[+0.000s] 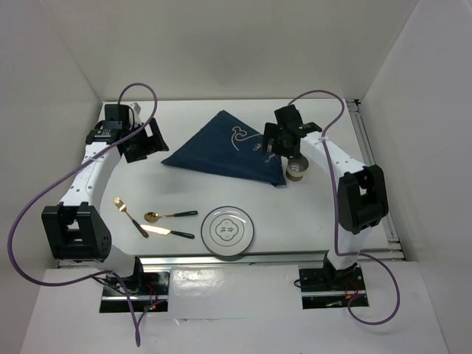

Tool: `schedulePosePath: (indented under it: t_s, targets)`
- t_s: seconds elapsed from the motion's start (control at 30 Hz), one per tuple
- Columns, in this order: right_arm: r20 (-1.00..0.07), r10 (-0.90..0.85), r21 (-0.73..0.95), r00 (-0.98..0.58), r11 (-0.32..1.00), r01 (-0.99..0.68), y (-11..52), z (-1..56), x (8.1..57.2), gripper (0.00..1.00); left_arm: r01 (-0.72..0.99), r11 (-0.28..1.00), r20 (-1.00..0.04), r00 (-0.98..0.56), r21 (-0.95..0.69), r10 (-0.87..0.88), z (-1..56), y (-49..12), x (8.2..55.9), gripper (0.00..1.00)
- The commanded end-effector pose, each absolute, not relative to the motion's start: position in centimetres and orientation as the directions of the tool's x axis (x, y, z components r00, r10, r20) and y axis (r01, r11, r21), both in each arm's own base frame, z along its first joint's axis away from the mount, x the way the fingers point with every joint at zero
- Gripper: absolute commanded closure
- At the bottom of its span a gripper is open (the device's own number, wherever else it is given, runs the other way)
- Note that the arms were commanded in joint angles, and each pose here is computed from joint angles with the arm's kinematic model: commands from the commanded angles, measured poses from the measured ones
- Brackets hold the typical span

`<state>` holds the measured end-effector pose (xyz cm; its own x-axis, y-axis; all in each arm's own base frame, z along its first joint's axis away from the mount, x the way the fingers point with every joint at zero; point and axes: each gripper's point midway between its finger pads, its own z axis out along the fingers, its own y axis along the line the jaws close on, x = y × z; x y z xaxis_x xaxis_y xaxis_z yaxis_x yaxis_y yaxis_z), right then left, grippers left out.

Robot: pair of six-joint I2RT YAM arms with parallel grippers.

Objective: Set the dinner table for one person

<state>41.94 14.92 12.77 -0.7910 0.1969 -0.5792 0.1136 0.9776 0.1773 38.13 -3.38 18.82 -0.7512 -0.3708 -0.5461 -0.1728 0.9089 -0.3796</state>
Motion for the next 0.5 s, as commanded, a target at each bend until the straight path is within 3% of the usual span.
schedulePosePath:
  t_s: [0.0,0.13,0.27,0.47]
  targets:
    - [-0.642,0.228,0.234,-0.732,0.968,0.097,15.3,15.4,42.3,0.0,-0.21,0.909,-0.551,-0.739,-0.359,-0.388,18.6,-2.6,38.4,0.0]
    - [-0.648,0.225,0.181,-0.727,0.974,0.14,14.3,15.8,42.9,0.0,-0.249,0.878,-0.487,-0.754,-0.41,-0.441,17.3,-2.5,38.7,0.0]
    - [-0.647,0.294,0.102,-0.703,0.948,0.302,11.9,15.9,43.0,0.0,-0.269,0.857,-0.449,-0.761,-0.44,-0.469,16.3,-2.7,39.2,0.0]
    - [-0.647,0.256,0.158,-0.719,0.966,0.203,13.0,15.7,41.9,0.0,-0.282,0.825,-0.397,-0.77,-0.49,-0.499,14.8,-3.5,40.3,0.0]
